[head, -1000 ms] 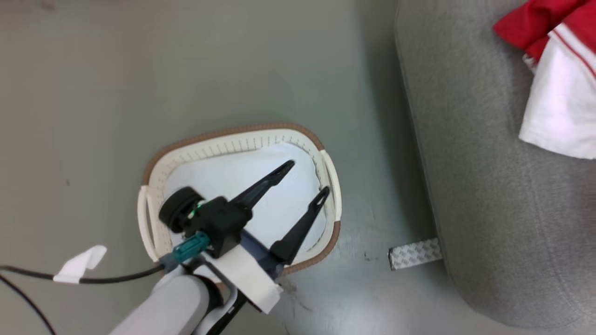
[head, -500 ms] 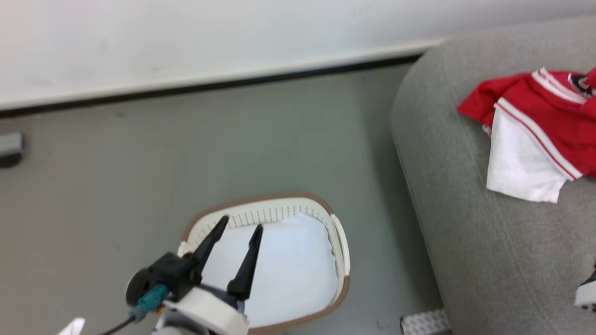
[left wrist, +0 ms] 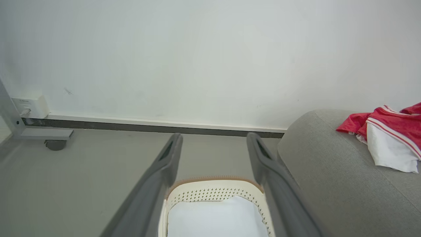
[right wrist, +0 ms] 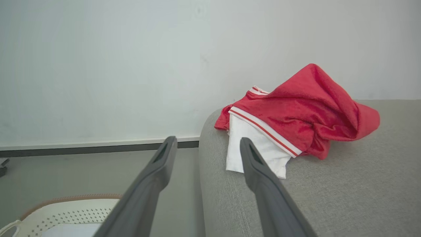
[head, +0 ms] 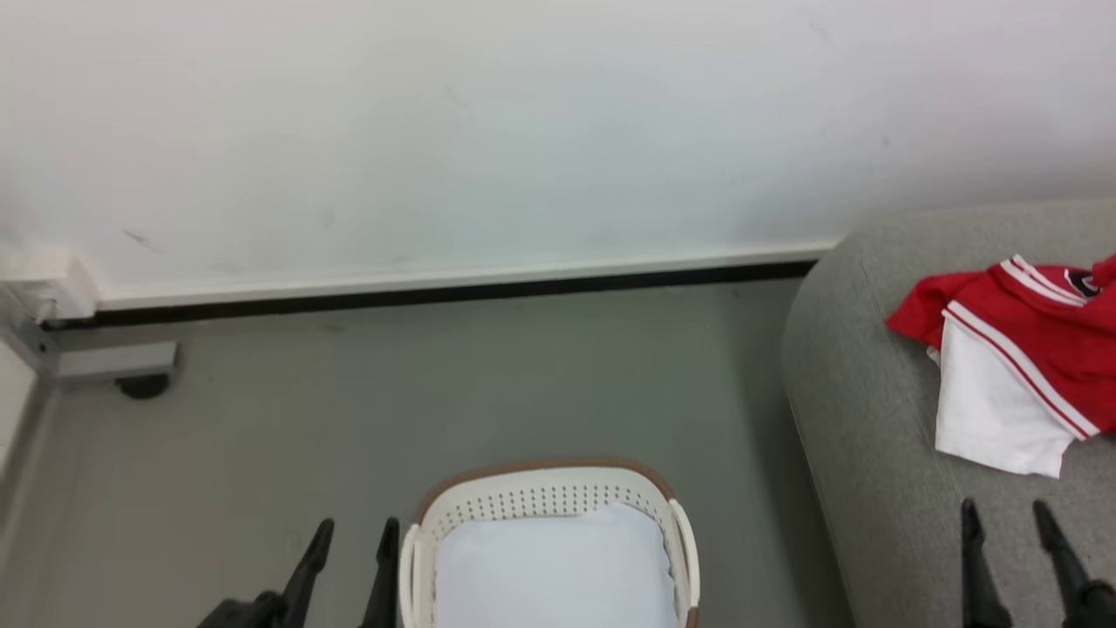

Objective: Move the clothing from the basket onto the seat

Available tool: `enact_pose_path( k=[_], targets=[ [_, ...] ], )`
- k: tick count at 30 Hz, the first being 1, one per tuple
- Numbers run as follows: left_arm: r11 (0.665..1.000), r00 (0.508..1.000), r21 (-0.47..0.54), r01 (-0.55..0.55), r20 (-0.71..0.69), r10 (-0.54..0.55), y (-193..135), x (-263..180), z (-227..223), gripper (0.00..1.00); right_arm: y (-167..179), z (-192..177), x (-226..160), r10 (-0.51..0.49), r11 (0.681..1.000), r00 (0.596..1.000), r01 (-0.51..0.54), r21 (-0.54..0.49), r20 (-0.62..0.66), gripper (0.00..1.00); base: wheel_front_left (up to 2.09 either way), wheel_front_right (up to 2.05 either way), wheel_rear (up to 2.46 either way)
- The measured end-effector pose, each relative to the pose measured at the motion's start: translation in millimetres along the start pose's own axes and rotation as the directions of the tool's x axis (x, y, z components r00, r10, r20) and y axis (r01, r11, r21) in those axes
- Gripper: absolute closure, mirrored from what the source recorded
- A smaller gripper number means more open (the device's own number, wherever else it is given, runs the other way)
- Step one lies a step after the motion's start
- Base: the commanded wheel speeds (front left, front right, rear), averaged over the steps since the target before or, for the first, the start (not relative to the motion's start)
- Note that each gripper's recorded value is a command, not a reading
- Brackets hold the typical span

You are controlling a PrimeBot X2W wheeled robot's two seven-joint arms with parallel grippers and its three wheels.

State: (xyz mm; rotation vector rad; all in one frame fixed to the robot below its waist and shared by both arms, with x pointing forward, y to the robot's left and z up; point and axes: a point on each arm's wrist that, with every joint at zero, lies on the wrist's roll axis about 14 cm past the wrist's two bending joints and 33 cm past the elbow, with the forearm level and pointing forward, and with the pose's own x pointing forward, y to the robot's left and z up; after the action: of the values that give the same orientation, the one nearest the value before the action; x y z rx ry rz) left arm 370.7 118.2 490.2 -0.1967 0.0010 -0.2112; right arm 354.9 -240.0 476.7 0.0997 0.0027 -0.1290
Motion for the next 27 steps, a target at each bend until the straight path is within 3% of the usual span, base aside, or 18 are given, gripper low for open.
enact_pose_path(
  k=[11,27],
  targets=[
    [0.995,0.995,0.022,-0.098,0.004,0.098,27,-41,-3,0.0,38,-13,-26,0.122,0.993,0.992,-0.121,0.013,-0.034,0.0,0.0,0.0,0.0],
    [0.992,0.992,0.02,-0.127,-0.007,0.127,37,-53,-9,0.0,54,-13,-25,0.167,0.985,0.985,-0.166,0.036,-0.035,0.0,0.0,0.0,0.0]
  ],
)
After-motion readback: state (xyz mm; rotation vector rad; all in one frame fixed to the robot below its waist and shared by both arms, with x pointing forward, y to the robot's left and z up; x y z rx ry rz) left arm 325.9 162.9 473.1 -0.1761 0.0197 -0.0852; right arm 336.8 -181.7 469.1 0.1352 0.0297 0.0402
